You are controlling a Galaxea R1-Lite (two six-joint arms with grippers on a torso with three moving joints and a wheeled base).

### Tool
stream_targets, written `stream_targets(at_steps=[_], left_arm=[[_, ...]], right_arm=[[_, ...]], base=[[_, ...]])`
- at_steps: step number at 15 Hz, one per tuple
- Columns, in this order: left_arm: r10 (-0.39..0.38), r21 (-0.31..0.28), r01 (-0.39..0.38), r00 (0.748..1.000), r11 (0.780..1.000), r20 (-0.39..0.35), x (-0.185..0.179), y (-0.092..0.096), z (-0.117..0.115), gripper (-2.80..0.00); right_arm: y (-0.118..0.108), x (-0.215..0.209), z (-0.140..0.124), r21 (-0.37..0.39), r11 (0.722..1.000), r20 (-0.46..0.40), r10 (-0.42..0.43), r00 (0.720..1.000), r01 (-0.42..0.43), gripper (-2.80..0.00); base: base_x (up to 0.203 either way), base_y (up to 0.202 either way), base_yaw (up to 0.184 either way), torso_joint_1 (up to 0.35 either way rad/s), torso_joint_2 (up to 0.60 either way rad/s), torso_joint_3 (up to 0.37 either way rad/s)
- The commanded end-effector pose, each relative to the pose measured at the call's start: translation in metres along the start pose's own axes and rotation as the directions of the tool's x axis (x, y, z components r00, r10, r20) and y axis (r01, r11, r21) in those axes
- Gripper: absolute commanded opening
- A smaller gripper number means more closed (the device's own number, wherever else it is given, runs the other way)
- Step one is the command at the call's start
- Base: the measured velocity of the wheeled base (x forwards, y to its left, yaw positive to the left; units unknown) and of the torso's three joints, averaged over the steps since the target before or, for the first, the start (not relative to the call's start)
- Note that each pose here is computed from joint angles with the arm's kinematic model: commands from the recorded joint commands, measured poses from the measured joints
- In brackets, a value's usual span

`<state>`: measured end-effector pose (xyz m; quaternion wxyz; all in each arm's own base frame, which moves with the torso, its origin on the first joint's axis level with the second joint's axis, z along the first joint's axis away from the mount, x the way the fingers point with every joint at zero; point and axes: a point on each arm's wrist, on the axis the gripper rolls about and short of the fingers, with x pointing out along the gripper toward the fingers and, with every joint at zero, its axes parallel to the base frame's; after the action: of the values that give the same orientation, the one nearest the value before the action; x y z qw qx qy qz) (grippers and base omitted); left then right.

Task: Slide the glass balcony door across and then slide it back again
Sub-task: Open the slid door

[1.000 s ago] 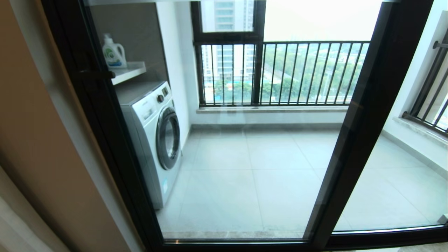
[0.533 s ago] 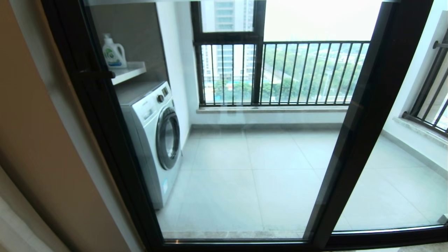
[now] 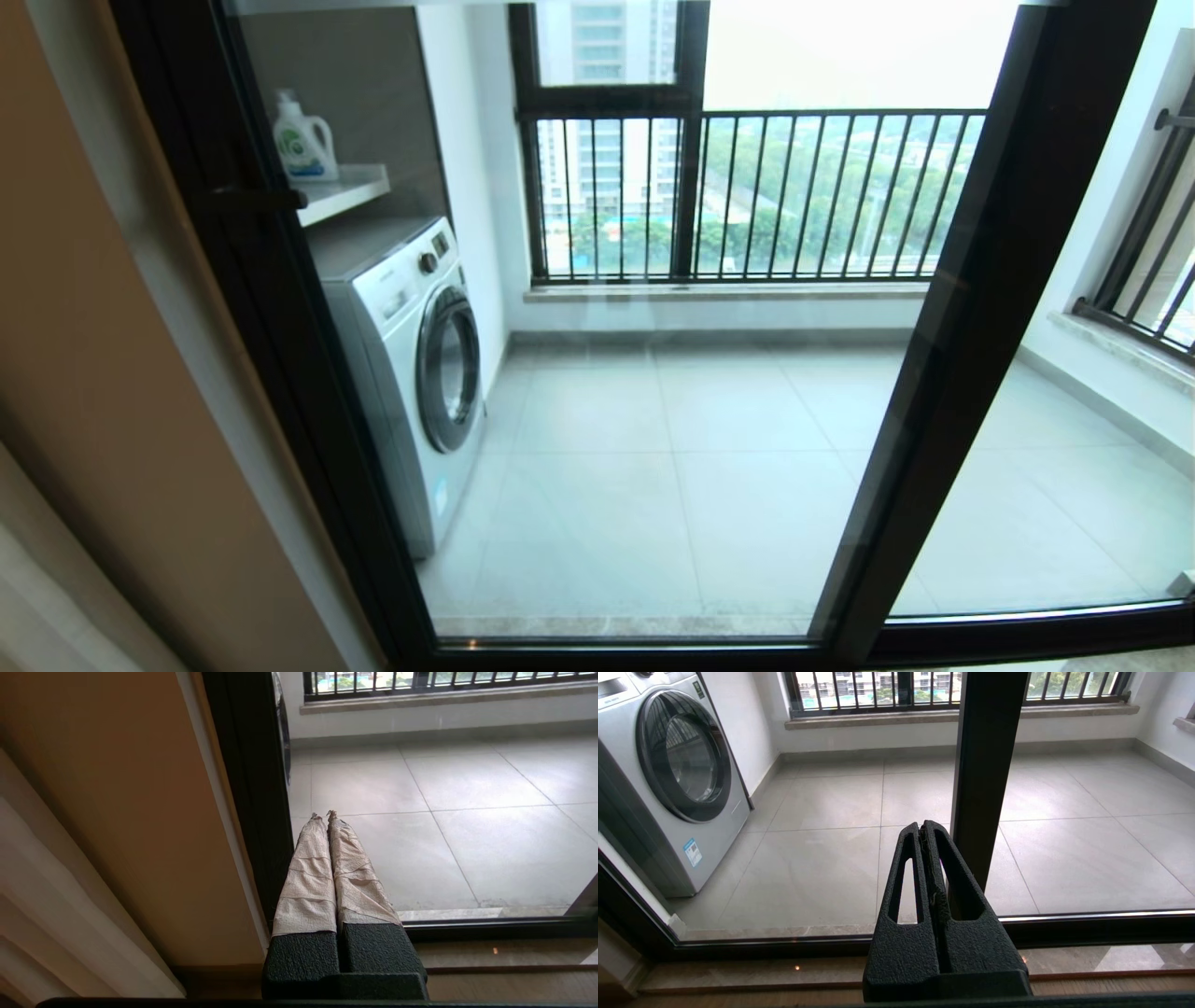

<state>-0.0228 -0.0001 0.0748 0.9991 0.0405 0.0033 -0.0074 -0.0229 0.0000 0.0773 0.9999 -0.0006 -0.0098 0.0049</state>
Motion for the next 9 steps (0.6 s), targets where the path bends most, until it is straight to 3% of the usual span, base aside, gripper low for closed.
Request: stream_targets(at_steps=[1,5,7,9], left_arm=[[-0.001,0.003,0.001,1.000,1.000,-0.002,0.000,0.000,0.000,-2.80],[-0.023,0.009,0.023,1.000,1.000,-0.002,0.000,0.000,0.000,-2.80],[-0.046,0.069,0.046,0.999,0.997,-0.003,0.000,-0.001,0.003,-2.80],[-0.086,0.080,0.082,0.995,0.993,0.044,-0.005,0.000,0.031,-2.80]], right_arm=[[0.000,0.001,-0.002,0.000,1.000,-0.009,0.001,1.000,-0.001,-2.80],[0.000,0.001,-0.002,0.000,1.000,-0.009,0.001,1.000,-0.001,-2.80],[0.000,0.001,-0.002,0.000,1.000,-0.009,0.001,1.000,-0.001,-2.80],[0.000,0.001,-0.002,0.000,1.000,-0.009,0.001,1.000,-0.001,-2.80]], base=[[0.000,0.000,0.000,0.000,0.00,0.000],[0.000,0.000,0.000,0.000,0.00,0.000],[0.000,0.000,0.000,0.000,0.00,0.000],[0.000,0.000,0.000,0.000,0.00,0.000]])
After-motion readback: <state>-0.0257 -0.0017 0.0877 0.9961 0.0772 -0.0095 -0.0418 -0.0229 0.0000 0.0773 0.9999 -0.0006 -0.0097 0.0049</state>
